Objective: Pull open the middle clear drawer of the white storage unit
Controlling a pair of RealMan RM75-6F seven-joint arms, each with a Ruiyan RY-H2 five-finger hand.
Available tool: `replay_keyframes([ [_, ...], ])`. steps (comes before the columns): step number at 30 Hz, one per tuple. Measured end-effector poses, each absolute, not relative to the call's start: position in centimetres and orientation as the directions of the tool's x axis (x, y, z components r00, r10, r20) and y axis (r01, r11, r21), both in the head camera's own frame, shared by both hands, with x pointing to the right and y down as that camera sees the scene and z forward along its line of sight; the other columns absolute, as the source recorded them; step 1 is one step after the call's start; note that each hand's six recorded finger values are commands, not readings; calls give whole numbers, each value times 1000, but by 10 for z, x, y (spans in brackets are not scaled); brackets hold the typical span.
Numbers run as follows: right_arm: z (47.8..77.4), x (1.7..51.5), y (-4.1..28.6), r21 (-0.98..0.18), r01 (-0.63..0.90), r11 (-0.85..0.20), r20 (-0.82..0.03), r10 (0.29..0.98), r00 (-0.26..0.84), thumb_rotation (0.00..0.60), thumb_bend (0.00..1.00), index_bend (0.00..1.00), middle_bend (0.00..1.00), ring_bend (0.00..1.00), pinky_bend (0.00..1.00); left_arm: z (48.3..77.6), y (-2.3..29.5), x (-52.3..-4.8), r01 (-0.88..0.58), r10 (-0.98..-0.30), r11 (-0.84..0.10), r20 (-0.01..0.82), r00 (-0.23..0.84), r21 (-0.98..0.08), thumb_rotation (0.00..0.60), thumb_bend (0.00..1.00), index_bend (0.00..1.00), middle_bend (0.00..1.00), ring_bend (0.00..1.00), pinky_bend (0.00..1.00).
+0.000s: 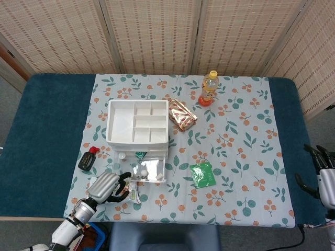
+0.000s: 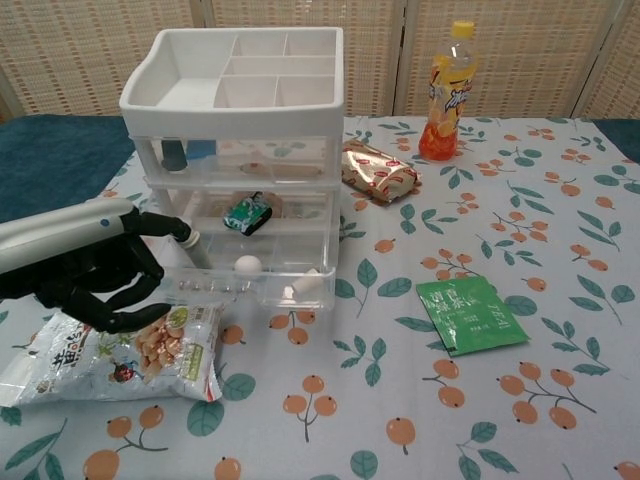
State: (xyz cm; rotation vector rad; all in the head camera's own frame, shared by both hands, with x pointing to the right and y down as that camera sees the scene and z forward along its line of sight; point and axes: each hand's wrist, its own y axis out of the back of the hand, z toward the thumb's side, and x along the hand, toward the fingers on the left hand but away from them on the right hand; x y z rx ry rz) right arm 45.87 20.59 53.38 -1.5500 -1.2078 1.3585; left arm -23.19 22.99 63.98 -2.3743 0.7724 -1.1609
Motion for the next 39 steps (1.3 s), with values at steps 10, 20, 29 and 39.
replay_keyframes([
  [10,533,460,206,-942,178,-285,-290,957,-2,600,341,79,210,137,206,630,225,-232,-314,-643,-756,564,517,-575,600,383,245,818,937,1000],
  [20,522,460,201,-950,160,-269,-271,962,5,600,341,80,210,137,206,605,197,-233,-192,-659,-663,442,609,-724,600,383,307,819,937,1000],
  [29,503,457,193,-964,131,-229,-229,973,15,600,341,79,210,137,207,595,152,-232,-25,-628,-459,304,716,-888,600,383,325,837,931,1000],
  [39,498,454,193,-965,124,-231,-231,973,17,600,341,79,210,137,207,611,139,-214,134,-455,-239,233,859,-962,600,310,310,857,939,1000],
])
